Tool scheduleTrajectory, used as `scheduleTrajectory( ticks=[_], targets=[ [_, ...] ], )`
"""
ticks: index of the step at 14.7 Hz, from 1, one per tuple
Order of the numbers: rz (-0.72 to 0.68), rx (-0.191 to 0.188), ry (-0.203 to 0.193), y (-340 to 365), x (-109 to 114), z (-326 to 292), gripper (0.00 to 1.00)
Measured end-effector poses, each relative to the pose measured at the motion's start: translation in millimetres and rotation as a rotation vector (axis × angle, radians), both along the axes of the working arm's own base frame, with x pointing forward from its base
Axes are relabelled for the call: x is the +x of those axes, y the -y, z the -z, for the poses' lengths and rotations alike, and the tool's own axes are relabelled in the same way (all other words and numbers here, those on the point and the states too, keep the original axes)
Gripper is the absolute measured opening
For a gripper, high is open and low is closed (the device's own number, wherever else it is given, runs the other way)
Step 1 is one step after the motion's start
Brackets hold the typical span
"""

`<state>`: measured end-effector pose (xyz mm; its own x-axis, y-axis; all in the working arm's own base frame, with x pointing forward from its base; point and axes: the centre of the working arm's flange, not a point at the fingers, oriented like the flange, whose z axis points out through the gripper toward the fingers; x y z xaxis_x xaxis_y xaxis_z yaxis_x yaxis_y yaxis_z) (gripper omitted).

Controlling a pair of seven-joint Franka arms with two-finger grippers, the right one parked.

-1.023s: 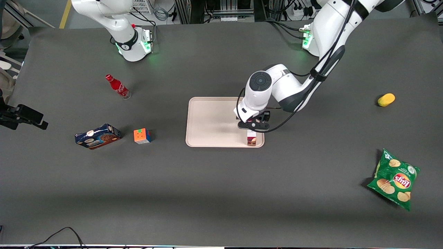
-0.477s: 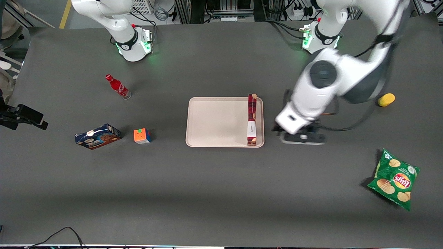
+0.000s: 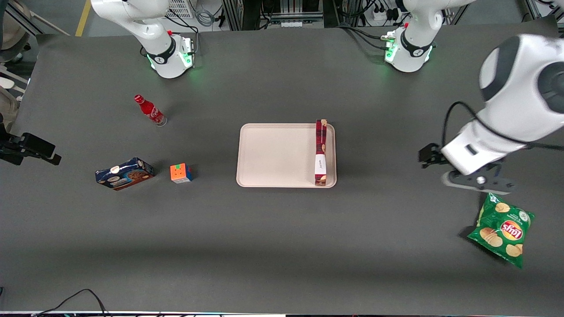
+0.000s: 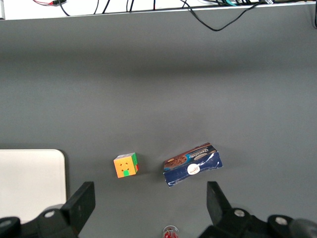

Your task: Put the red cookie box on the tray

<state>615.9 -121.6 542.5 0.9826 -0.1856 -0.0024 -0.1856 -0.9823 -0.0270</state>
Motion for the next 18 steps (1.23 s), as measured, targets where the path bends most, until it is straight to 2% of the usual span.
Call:
scheduleTrajectory(
  ticks=[3,7,10,18],
  targets=[
    [-0.031,-0.021,-0.023,-32.4,-15.8,-48.6,1.0],
    [-0.01,-0.004,-0.015,-81.9,-50.5,-105.7,1.0],
    [0.007,0.003,-0.013,-76.0,-69.6,-116.3,1.0],
    [0.049,-0.011,-0.012,-47.1,-82.9,-111.5,1.0]
  ],
)
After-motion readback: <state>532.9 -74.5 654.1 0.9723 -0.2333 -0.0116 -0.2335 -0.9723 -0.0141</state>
